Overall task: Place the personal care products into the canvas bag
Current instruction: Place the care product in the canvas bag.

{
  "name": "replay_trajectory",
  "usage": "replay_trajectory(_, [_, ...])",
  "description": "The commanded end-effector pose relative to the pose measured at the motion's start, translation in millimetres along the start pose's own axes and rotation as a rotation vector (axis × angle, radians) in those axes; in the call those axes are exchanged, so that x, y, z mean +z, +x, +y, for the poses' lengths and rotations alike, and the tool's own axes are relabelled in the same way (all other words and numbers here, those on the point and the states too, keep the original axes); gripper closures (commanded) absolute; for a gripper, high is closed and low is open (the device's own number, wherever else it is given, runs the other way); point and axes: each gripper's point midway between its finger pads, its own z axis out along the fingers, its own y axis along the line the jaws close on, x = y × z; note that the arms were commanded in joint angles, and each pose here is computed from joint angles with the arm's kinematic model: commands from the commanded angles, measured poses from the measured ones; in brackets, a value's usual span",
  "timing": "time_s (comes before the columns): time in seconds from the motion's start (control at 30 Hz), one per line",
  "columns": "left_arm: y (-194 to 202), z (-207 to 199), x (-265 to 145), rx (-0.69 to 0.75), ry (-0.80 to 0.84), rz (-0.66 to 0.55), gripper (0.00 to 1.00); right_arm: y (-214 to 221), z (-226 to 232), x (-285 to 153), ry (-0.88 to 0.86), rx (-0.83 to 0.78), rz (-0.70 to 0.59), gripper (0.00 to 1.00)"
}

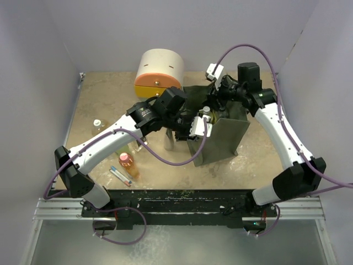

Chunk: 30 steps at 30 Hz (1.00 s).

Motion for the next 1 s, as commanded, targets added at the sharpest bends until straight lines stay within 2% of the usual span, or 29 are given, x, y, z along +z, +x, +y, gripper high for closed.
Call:
replay_trajectory(0.0, [-17,5,-24,0.005,-0.062,-0.02,0.45,-44,11,-32,0.005,0.0,-0.112,0.4])
replay_trajectory(0.17, [-24,0,-43,0.009,-0.066,-0.018,0.25,-51,15,-47,0.03,-0.019,-0.125,0.39])
replay_trajectory(0.27, [-28,-3,-54,0.017,-0.075,-0.017,0.18,-54,17,-54,0.037,-0.031,-0.125,0.38])
replay_trajectory(0.6, [-31,14,-110,0.001,-0.214,-0.029,0.13,-65,28,-81,0.061,-0.074,-0.131,0.35])
replay_trajectory(0.8, [-4,30,-148,-0.09,-0.363,-0.003,0.12,-68,28,-96,0.096,-0.062,-0.128,0.34])
replay_trajectory(0.97, [30,43,-175,-0.196,-0.523,0.055,0.03,-74,24,-117,0.156,-0.059,-0.136,0.32])
